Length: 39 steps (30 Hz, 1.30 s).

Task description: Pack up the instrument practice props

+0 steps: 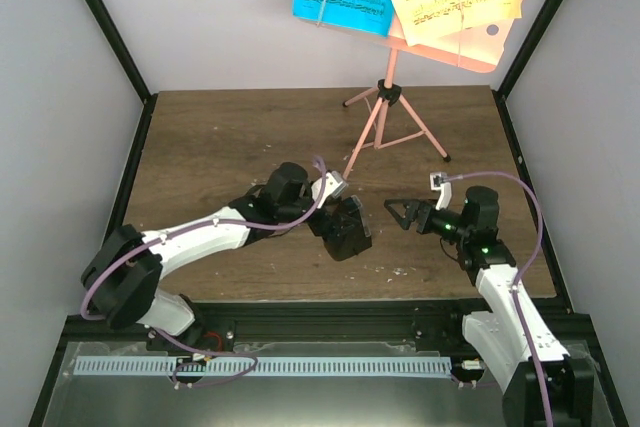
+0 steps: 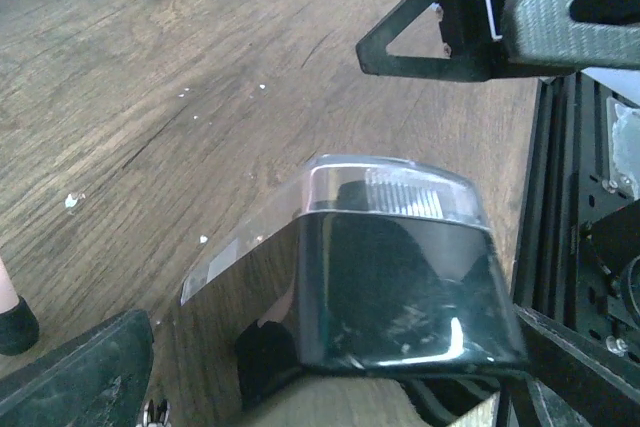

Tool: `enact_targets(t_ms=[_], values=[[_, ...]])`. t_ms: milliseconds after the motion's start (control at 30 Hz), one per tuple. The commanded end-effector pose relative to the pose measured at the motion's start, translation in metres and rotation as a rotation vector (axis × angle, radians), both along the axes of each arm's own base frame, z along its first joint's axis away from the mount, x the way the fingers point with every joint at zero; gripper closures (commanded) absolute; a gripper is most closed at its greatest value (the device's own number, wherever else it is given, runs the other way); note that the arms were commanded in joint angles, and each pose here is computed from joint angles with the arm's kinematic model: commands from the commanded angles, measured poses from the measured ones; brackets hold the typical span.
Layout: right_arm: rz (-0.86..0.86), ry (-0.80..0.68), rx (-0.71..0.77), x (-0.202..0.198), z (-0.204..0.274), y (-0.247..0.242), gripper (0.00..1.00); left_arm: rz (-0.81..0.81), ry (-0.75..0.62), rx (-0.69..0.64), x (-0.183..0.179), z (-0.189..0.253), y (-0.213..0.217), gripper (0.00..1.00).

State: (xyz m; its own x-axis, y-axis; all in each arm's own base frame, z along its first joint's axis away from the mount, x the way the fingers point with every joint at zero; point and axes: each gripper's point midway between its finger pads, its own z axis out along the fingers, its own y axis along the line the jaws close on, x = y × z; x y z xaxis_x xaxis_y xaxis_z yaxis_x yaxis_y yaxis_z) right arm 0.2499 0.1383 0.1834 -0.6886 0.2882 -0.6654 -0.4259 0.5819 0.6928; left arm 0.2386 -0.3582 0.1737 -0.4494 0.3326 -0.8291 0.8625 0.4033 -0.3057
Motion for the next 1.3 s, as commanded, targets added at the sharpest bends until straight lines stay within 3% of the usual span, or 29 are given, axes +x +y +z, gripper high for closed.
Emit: enact_targets(t_ms=[0,167,467,633,900,1267], values=[[0.019,0.003,0.005,-0.004,-0.001,0.002,0.00,-0.044,-0.075,-0.041,0.005,0.013,-0.012,0.04],[0.027,0.022,0.024,-0.004,-0.006,0.003,0.00,-0.044,-0.062,-0.027,0.007,0.002,-0.015,0.09],[0.014,0.073,0.039,-0.003,-0.017,0.003,0.00,0.016,-0.031,-0.001,0.014,-0.011,-0.010,0.39],[0.033,0.060,0.048,-0.009,-0.024,0.010,0.00,0.114,0.053,-0.002,0.027,-0.014,0.003,0.48],[-0.029,0.021,-0.164,-0.012,-0.043,0.043,0.02,0.266,0.299,0.002,0.051,-0.014,0.026,0.53],[-0.067,0.013,-0.361,-0.009,-0.062,0.079,0.06,0.306,0.330,0.032,0.060,-0.007,0.028,0.54]])
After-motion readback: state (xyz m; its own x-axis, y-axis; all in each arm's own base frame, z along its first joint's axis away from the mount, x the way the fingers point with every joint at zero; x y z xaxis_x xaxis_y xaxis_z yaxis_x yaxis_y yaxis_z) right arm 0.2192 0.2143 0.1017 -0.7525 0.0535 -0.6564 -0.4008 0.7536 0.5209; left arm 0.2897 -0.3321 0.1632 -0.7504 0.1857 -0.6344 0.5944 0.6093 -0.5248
